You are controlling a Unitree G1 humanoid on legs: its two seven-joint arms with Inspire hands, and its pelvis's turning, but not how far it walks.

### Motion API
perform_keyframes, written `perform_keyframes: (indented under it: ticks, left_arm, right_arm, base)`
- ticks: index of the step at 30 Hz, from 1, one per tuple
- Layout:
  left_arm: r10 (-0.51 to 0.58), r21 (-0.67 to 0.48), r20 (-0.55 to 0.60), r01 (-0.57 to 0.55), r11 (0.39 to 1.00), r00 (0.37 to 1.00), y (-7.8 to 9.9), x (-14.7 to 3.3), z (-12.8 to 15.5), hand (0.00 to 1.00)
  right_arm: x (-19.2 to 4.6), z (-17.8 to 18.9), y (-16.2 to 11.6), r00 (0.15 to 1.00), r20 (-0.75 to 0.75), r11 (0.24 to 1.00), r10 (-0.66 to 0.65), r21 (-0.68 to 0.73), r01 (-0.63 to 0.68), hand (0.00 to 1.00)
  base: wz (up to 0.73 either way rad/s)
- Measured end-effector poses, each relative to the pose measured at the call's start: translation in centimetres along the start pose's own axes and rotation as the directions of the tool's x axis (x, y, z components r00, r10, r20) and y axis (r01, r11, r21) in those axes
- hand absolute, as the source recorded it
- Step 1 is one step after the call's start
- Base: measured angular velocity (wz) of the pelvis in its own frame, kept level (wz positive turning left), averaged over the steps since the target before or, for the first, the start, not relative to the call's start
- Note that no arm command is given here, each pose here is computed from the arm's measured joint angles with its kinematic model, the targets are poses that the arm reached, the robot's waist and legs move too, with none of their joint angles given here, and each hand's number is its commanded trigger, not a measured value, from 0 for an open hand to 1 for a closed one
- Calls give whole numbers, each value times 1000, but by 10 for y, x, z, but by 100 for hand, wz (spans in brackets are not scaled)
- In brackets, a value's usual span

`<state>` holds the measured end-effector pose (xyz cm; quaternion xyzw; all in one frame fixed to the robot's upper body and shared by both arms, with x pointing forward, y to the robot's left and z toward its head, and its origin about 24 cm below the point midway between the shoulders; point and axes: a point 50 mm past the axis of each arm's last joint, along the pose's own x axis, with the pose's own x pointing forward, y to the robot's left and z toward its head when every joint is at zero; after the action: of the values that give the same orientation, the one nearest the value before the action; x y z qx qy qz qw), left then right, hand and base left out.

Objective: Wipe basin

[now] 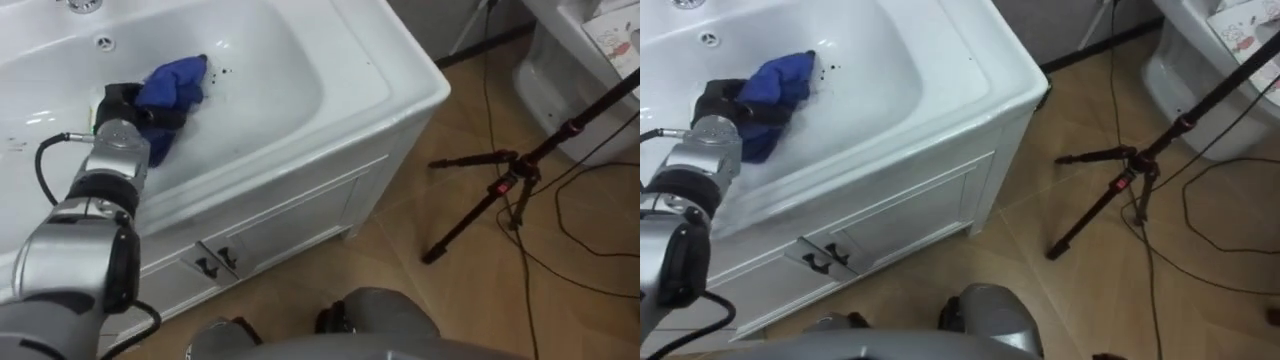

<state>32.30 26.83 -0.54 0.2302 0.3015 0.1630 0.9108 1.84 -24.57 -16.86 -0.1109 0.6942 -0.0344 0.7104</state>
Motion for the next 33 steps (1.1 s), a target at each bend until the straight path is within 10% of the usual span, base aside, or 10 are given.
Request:
perform_keyframes:
  ticks: [33]
  left_arm:
    - [-96, 233, 141, 61, 970, 985, 1, -2, 38, 100]
  right_arm:
    - [-5, -52, -22, 995, -92, 989, -46, 135, 58, 0]
  base:
    - [-11]
